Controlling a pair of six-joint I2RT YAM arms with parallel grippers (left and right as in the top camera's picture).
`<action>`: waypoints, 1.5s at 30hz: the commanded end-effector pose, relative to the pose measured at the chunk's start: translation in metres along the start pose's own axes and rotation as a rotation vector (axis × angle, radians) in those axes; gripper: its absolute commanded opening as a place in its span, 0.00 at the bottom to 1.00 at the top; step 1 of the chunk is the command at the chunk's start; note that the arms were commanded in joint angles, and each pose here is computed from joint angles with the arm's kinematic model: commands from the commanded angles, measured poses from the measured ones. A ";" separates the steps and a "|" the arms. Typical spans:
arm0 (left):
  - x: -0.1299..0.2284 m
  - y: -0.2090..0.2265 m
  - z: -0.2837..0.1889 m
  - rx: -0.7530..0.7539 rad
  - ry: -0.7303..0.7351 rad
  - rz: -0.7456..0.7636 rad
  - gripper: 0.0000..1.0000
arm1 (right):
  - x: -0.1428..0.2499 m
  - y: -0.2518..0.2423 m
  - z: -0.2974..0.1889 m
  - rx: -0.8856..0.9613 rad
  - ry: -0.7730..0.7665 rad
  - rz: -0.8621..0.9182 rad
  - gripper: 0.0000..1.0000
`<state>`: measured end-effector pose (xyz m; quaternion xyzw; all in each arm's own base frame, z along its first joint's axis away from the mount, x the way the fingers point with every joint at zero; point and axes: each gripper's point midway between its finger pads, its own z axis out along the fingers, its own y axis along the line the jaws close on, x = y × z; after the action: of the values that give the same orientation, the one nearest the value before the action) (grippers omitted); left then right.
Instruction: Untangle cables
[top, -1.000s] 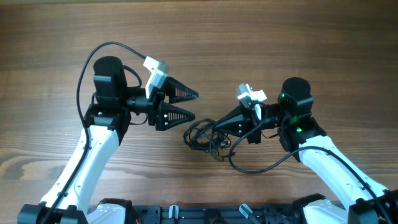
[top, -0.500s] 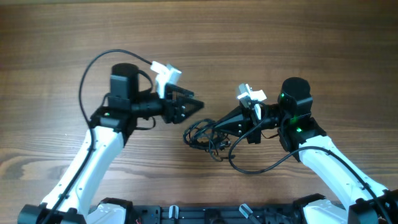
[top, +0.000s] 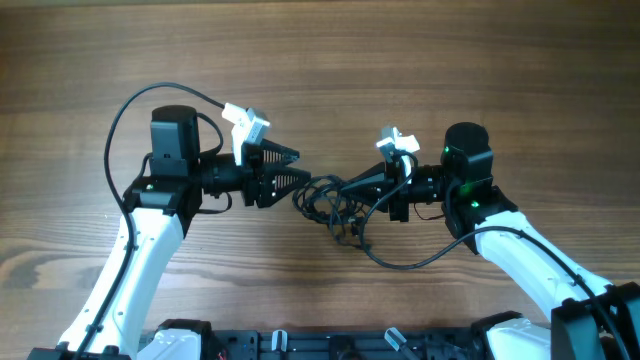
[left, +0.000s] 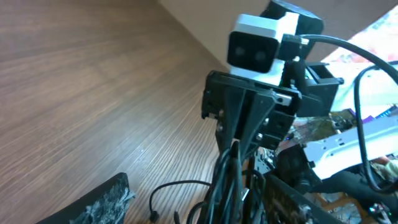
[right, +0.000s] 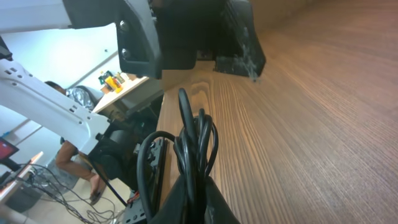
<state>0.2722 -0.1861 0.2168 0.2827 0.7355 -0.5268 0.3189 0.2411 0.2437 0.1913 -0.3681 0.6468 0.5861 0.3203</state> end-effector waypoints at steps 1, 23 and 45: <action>0.004 -0.012 0.002 0.052 0.012 0.068 0.66 | -0.002 0.001 0.001 -0.016 0.003 0.021 0.04; 0.067 0.014 0.044 -0.169 0.282 0.002 0.52 | -0.006 0.024 0.000 -0.142 0.015 0.017 0.04; -0.010 0.068 -0.046 -0.586 -0.080 -0.135 0.04 | -0.009 -0.057 -0.008 0.315 -0.102 0.324 1.00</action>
<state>0.3448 -0.0836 0.1791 -0.0516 0.8886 -0.2523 0.3796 0.2844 0.2335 0.1512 -0.1722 0.7813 0.5347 0.2721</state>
